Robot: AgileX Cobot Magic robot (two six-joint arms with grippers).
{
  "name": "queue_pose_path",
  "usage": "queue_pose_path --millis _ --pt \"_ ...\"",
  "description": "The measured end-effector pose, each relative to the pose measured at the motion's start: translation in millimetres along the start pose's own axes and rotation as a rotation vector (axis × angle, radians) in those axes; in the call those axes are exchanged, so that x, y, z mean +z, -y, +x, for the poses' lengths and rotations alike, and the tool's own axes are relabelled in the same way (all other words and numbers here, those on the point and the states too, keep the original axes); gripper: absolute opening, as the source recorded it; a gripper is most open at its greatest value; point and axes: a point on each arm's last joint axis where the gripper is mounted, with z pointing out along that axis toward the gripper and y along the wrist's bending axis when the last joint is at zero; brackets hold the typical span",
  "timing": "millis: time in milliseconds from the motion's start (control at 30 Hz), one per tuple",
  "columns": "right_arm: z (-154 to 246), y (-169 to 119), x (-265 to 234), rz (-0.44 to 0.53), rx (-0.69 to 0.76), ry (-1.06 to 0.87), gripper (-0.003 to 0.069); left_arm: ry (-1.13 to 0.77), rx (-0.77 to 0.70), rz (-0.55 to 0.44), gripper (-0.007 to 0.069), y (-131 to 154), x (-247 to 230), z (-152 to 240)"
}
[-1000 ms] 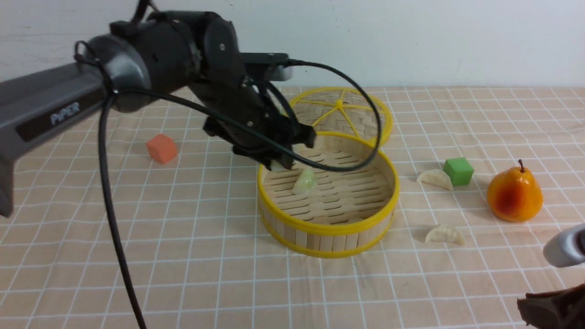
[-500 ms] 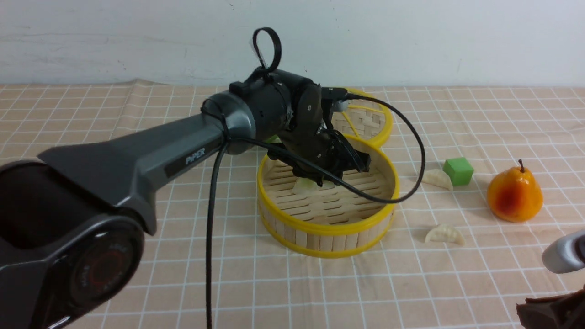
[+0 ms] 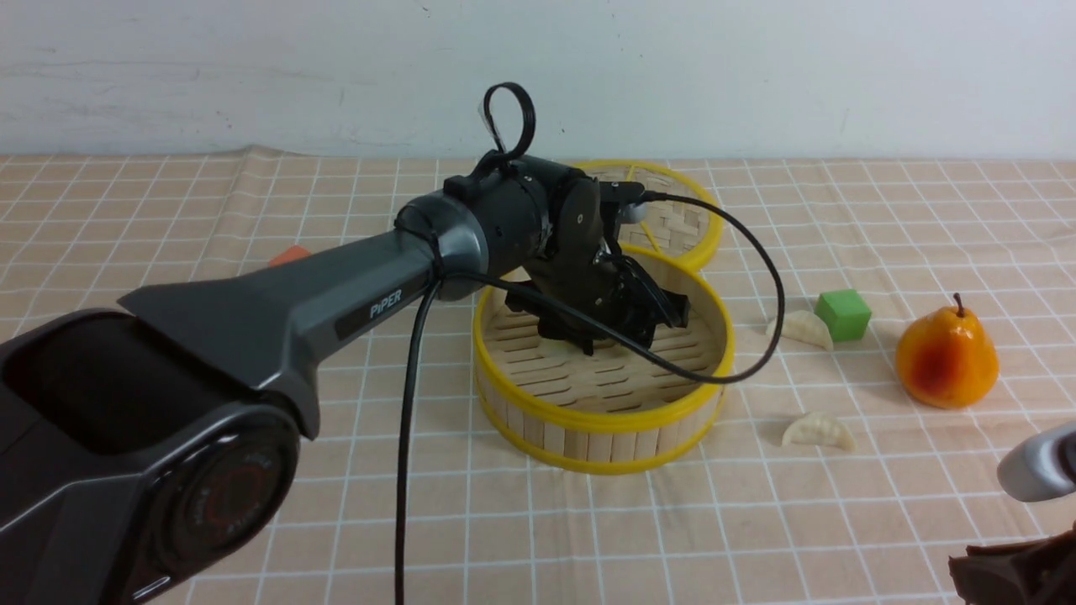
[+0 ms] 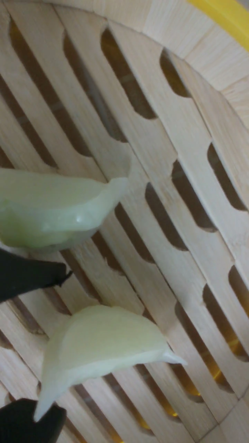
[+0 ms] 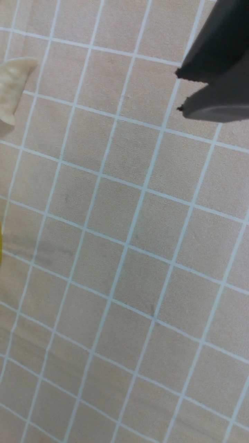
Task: Put the dumplings into the steamer on the table with the brown tablecloth.
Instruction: 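Place the dumpling into the bamboo steamer basket with the left gripper, then reach for and grasp a dumpling lying on the table beside the steamer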
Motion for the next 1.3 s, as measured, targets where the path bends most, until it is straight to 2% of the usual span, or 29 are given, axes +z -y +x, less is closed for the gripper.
queue_pose_path --millis 167,367,400,467,500,600,733,767,833,1000,1200,1300 --pt "0.0 0.0 0.0 0.0 0.0 0.0 0.0108 -0.014 0.048 -0.05 0.0501 -0.3 -16.4 -8.4" --pt "-0.7 0.1 0.0 0.001 0.0 0.007 0.0116 0.061 0.129 -0.083 0.0477 7.5 -94.2 -32.4" --pt "-0.7 0.1 0.0 0.001 0.001 0.008 0.0116 0.107 0.155 -0.074 0.0449 11.8 -134.8 -38.9" --pt "-0.8 0.0 0.0 0.0 0.003 0.008 0.0116 0.145 0.173 -0.066 0.0423 14.7 -165.8 -42.2" --pt "-0.8 -0.3 0.0 -0.003 0.009 0.009 0.0118 0.204 0.194 -0.054 0.0382 17.9 -210.7 -43.8" --pt "-0.8 -0.9 0.0 -0.009 0.022 0.009 0.0119 0.32 0.224 -0.031 0.0294 20.3 -294.5 -37.1" --pt "-1.0 -1.7 0.0 -0.019 0.041 0.011 0.0122 0.489 0.244 -0.01 0.0166 13.7 -403.6 -3.1" --pt "-1.0 -1.7 0.0 -0.019 0.041 0.011 0.0123 0.483 0.244 -0.013 0.0166 13.3 -401.9 -2.9" --pt "-0.6 -2.0 0.0 -0.023 0.046 0.006 0.0125 0.56 0.23 -0.017 0.0102 2.0 -452.6 32.0" --pt "5.9 -3.6 -0.3 -0.038 0.047 -0.066 0.0126 0.605 0.138 -0.012 0.0036 -24.6 -473.2 103.4" --pt "-2.3 -7.3 -2.5 -0.069 0.04 -0.186 0.013 0.628 0.143 -0.041 0.0018 -58.4 -420.0 183.5" --pt "-26.4 -7.6 1.7 -0.073 -0.004 -0.234 0.0144 0.605 0.164 -0.068 0.0018 -77.3 -395.3 230.1"
